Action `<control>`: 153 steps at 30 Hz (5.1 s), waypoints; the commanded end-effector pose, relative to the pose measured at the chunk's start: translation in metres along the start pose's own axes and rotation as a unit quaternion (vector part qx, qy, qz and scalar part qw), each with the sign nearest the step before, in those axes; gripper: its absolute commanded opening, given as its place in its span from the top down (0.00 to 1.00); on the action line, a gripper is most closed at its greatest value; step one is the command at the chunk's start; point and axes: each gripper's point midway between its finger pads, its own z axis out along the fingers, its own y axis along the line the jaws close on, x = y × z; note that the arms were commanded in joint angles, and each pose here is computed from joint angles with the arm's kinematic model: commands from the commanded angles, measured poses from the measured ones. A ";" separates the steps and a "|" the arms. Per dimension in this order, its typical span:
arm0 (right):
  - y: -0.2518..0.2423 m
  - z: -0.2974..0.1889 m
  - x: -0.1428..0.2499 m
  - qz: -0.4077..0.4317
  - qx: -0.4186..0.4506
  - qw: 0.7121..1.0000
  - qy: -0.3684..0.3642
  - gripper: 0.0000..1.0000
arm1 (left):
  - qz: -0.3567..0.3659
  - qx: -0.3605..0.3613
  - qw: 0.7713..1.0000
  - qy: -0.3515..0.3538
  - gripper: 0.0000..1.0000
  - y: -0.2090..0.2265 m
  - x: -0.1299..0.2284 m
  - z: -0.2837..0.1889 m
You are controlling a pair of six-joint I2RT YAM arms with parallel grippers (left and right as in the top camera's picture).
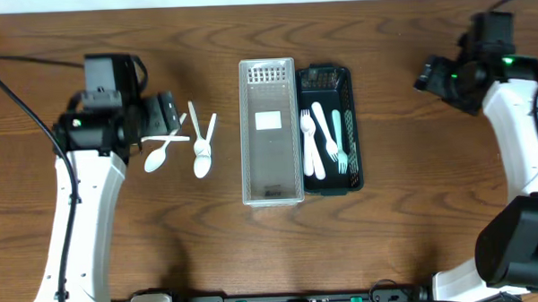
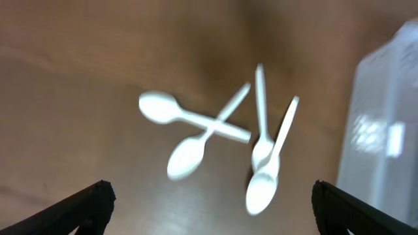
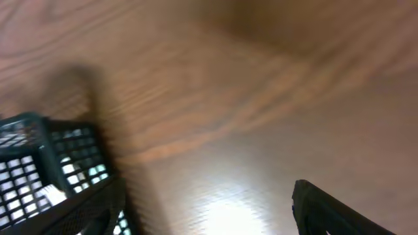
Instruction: Pack container
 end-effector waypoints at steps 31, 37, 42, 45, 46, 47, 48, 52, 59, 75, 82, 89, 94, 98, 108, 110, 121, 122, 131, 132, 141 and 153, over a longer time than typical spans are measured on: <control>-0.025 -0.004 0.011 0.018 0.023 0.999 0.032 0.18 | -0.543 -0.116 0.812 0.180 0.20 0.030 0.065 0.179; -0.025 -0.004 0.010 0.017 0.023 0.999 0.032 0.19 | -0.541 -0.131 0.807 0.200 0.20 0.032 0.079 0.194; -0.025 -0.004 0.011 0.018 0.023 0.999 0.032 0.20 | -0.543 -0.135 0.804 0.200 0.22 0.036 0.082 0.201; -0.026 -0.004 0.012 0.018 0.024 0.999 0.034 0.20 | -0.544 -0.140 0.802 0.202 0.25 0.039 0.085 0.203; -0.026 -0.004 0.012 0.018 0.024 0.999 0.035 0.20 | -0.544 -0.140 0.802 0.204 0.26 0.039 0.086 0.204; -0.026 -0.004 0.012 0.018 0.024 0.999 0.034 0.20 | -0.545 -0.139 0.801 0.205 0.26 0.038 0.086 0.204; -0.026 -0.004 0.011 0.018 0.024 0.999 0.033 0.20 | -0.545 -0.138 0.801 0.206 0.26 0.037 0.086 0.204; -0.025 -0.004 0.010 0.017 0.022 0.999 0.030 0.20 | -0.551 -0.115 0.797 0.218 0.26 0.029 0.084 0.205; -0.025 -0.004 0.009 0.017 0.022 0.999 0.029 0.20 | -0.535 -0.086 0.813 0.214 0.38 0.023 0.072 0.197; -0.025 -0.004 0.009 0.017 0.022 0.999 0.030 0.20 | -0.504 -0.084 0.841 0.178 0.33 0.032 0.054 0.181; -0.025 -0.004 0.008 0.017 0.021 0.999 0.027 0.20 | -0.500 -0.097 0.846 0.155 0.32 0.040 0.048 0.179; -0.025 -0.004 0.008 0.017 0.021 0.999 0.027 0.21 | -0.492 -0.114 0.848 0.162 0.32 0.044 0.056 0.187; -0.025 -0.004 0.009 0.017 0.022 0.999 0.029 0.21 | -0.490 -0.128 0.846 0.169 0.32 0.047 0.064 0.195; -0.025 -0.004 0.010 0.018 0.022 0.999 0.030 0.21 | -0.489 -0.131 0.845 0.173 0.32 0.048 0.067 0.199; -0.025 -0.004 0.010 0.018 0.022 0.999 0.031 0.22 | -0.485 -0.146 0.846 0.167 0.38 0.053 0.070 0.204; -0.025 -0.004 0.010 0.018 0.022 0.999 0.031 0.22 | -0.484 -0.149 0.845 0.172 0.38 0.053 0.073 0.207; -0.026 -0.004 0.012 0.018 0.024 0.999 0.034 0.23 | -0.478 -0.138 0.845 0.196 0.71 0.047 0.082 0.214; -0.026 -0.004 0.012 0.018 0.024 0.999 0.034 0.23 | -0.473 -0.132 0.848 0.199 0.77 0.044 0.082 0.214; -0.022 -0.004 0.013 0.018 0.020 0.999 0.036 0.24 | -0.329 -0.067 0.928 0.161 0.94 0.038 0.035 0.178; -0.022 -0.004 0.013 0.018 0.020 0.999 0.036 0.24 | -0.317 -0.059 0.935 0.151 0.94 0.036 0.026 0.169; -0.018 -0.004 0.014 0.013 0.018 0.999 0.036 0.24 | -0.130 0.053 0.989 0.045 0.94 -0.052 -0.030 0.042; -0.017 -0.003 0.012 0.014 0.017 0.999 0.031 0.23 | 0.128 0.108 0.981 0.102 0.94 -0.205 0.069 0.031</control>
